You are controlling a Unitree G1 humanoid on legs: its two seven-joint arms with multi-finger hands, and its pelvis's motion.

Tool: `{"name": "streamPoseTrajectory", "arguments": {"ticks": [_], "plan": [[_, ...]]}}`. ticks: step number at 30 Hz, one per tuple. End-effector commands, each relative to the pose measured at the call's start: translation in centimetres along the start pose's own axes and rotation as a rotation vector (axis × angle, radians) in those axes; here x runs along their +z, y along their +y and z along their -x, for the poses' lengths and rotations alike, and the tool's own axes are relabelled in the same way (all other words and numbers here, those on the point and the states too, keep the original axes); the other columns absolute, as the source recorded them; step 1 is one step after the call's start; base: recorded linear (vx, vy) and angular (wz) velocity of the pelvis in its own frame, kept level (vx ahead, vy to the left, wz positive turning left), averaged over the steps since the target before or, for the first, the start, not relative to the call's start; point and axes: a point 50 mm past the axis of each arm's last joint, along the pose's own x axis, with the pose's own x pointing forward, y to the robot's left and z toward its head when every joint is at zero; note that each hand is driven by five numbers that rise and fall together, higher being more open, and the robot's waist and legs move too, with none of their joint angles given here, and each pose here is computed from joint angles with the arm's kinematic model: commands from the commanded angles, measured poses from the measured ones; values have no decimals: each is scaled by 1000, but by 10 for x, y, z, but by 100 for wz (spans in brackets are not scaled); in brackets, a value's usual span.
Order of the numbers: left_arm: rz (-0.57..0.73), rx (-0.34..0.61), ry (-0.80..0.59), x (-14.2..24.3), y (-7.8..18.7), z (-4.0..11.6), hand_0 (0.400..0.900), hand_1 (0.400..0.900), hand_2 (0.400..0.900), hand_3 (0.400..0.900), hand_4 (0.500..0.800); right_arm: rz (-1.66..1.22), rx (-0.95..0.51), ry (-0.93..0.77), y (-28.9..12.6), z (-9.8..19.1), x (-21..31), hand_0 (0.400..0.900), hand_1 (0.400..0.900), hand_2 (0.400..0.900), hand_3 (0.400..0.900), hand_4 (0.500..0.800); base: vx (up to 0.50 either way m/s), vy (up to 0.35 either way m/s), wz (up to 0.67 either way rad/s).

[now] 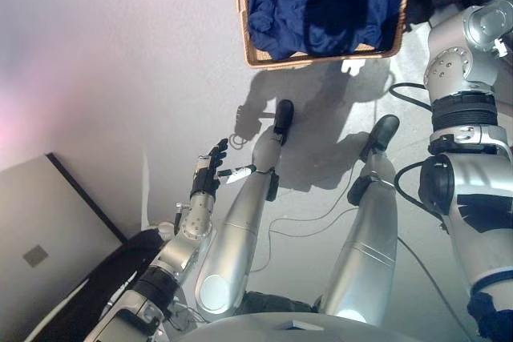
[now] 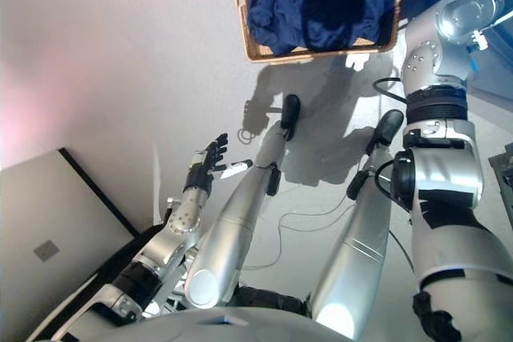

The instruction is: Put the clothes in the basket into the washing machine.

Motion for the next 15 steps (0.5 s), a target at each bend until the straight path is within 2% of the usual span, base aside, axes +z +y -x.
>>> {"name": "streamPoseTrajectory", "arguments": {"ticks": [1, 2, 5, 6, 7, 15], "plan": [[7, 15, 92, -23, 2, 14, 900, 900, 900, 900, 800, -364, 64, -232, 30, 2, 89, 400, 400, 400, 400, 500, 52, 38, -24], [13, 9, 94, -21, 2, 13, 900, 900, 900, 900, 800, -513, 73, -196, 37, 5, 103, 400, 400, 400, 400, 500, 58, 59, -28], [14, 3, 82, -20, 6, 14, 900, 900, 900, 900, 800, -576, 51, -141, 40, -2, 107, 400, 400, 400, 400, 500, 31, 39, -16], [4, 5, 82, -19, 9, 12, 900, 900, 900, 900, 800, -572, 50, -132, 41, -3, 107, 724, 724, 724, 724, 694, 20, 48, -14], [0, -2, 85, -20, 8, 12, 900, 900, 900, 900, 800, -571, 72, -125, 44, -2, 107, 900, 900, 900, 900, 800, 16, 44, -15], [12, -2, 93, -22, 5, 13, 900, 900, 900, 900, 800, -457, 92, -2, 52, 13, 56, 900, 900, 900, 900, 800, -2, 5, -5]]}}
